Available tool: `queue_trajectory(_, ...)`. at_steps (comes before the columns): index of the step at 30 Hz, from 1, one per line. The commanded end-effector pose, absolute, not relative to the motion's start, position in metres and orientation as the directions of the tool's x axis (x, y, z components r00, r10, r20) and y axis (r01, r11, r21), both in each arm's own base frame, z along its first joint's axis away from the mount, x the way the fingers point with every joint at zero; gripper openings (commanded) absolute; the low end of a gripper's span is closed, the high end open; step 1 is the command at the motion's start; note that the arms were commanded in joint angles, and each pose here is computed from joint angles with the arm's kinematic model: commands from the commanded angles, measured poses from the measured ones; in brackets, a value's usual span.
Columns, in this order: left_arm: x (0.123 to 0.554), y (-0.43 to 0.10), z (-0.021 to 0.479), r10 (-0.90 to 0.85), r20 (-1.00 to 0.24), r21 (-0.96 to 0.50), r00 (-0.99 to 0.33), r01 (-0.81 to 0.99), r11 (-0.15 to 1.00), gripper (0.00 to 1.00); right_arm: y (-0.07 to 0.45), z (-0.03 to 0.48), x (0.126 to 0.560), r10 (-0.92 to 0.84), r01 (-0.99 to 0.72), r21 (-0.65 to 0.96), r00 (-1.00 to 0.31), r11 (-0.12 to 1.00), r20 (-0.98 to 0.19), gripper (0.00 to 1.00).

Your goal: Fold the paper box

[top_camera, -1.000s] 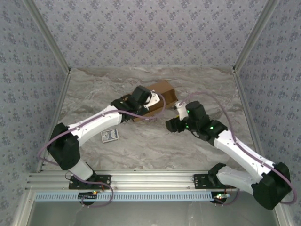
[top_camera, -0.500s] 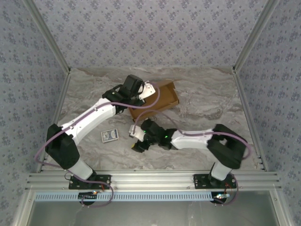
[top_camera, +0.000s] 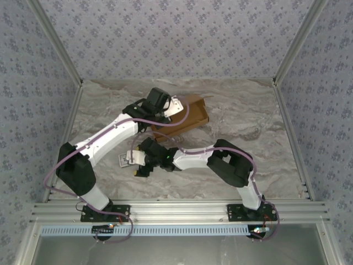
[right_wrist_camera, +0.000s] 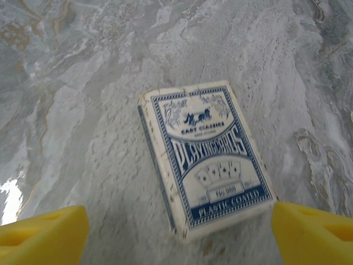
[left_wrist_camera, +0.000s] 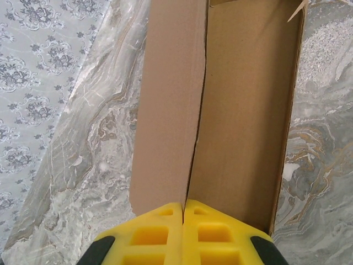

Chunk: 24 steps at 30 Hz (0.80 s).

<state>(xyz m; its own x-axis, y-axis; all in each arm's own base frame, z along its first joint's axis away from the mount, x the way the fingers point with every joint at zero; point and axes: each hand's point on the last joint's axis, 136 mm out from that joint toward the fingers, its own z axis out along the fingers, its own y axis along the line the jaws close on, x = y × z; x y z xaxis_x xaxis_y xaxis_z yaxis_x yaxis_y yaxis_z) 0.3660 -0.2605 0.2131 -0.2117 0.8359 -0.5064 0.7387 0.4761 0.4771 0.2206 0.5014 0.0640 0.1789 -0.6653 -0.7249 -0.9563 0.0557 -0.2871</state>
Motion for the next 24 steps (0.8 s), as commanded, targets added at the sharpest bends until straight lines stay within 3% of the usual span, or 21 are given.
queue_trajectory(1, 0.368, -0.261, 0.226, 0.831, -0.522, 0.482, -0.194, 0.737, 0.474, 0.0, 0.506, 0.057, 0.229, -0.693, -0.952, -0.305, 0.197, 0.035, -0.693, 0.9)
queue_trajectory(24, 0.368, -0.262, 0.224, 0.826, -0.531, 0.482, -0.188, 0.735, 0.477, 0.0, 0.529, 0.025, 0.246, -0.757, -0.986, -0.145, 0.159, -0.085, -0.634, 0.91)
